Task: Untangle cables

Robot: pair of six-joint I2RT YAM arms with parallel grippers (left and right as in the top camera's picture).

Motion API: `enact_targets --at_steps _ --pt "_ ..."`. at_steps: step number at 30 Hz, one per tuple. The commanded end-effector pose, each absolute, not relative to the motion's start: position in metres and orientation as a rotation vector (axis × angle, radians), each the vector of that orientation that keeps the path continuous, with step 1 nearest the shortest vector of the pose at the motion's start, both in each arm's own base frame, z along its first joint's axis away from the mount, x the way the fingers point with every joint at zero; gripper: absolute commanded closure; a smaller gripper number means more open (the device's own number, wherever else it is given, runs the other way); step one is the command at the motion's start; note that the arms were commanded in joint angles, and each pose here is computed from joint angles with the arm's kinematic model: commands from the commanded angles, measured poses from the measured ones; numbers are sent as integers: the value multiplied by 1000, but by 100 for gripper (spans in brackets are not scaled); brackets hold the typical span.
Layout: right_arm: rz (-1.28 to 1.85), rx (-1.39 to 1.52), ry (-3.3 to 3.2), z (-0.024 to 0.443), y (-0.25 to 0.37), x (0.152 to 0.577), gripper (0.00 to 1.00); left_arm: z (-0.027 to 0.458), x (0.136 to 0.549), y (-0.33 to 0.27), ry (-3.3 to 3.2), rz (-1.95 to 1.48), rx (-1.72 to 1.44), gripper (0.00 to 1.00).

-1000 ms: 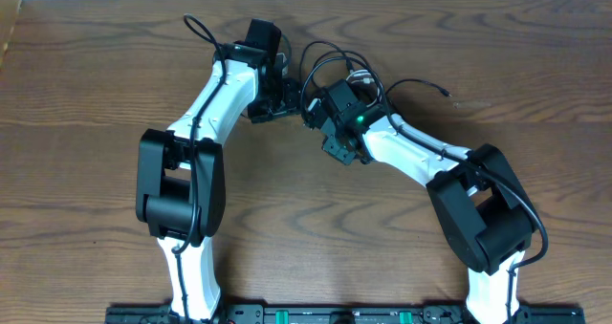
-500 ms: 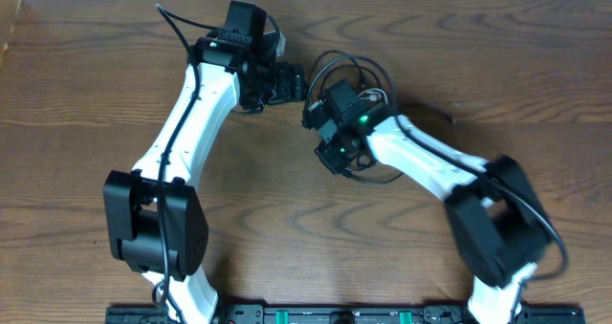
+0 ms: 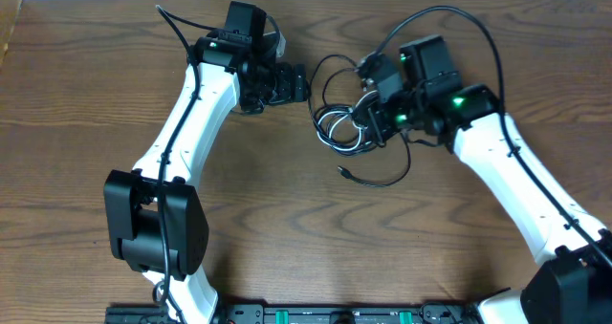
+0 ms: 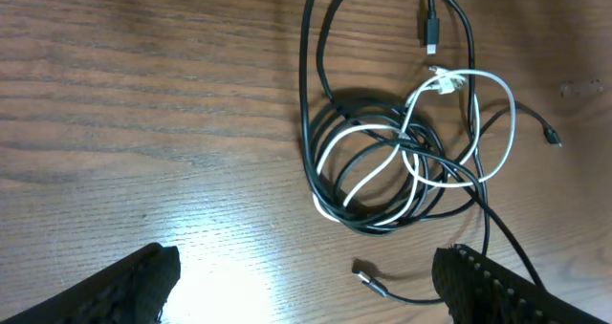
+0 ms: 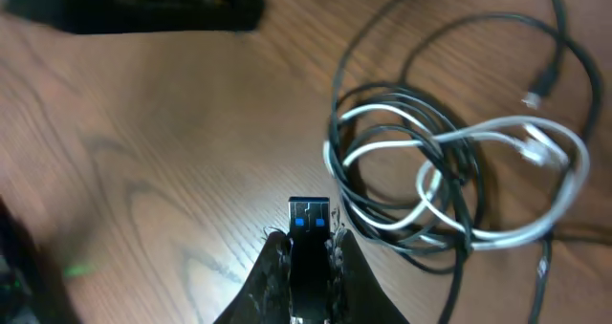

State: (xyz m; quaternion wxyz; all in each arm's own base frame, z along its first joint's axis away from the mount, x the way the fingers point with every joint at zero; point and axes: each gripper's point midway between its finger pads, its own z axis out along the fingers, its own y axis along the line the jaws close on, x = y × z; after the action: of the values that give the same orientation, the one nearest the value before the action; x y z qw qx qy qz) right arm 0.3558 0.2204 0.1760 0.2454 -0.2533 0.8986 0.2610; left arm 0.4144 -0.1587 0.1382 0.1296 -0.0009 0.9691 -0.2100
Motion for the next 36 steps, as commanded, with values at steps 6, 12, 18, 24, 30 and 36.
enact_targets --at_steps 6,12,18,24,30,36 --pt "610 -9 2601 165 137 395 99 113 400 -188 2900 -630 32 10" --pt "569 207 2592 163 101 406 99 81 383 -208 3011 -619 -5 23" --pt "553 219 2611 160 98 403 99 68 369 -234 3024 -624 97 32" --pt "551 219 2610 160 98 403 99 60 365 -235 3041 -431 -209 51" --pt "500 236 2626 156 91 401 99 55 362 -248 3001 -380 -312 59" --pt "499 239 2636 155 91 399 99 48 363 -257 2970 -415 -383 66"
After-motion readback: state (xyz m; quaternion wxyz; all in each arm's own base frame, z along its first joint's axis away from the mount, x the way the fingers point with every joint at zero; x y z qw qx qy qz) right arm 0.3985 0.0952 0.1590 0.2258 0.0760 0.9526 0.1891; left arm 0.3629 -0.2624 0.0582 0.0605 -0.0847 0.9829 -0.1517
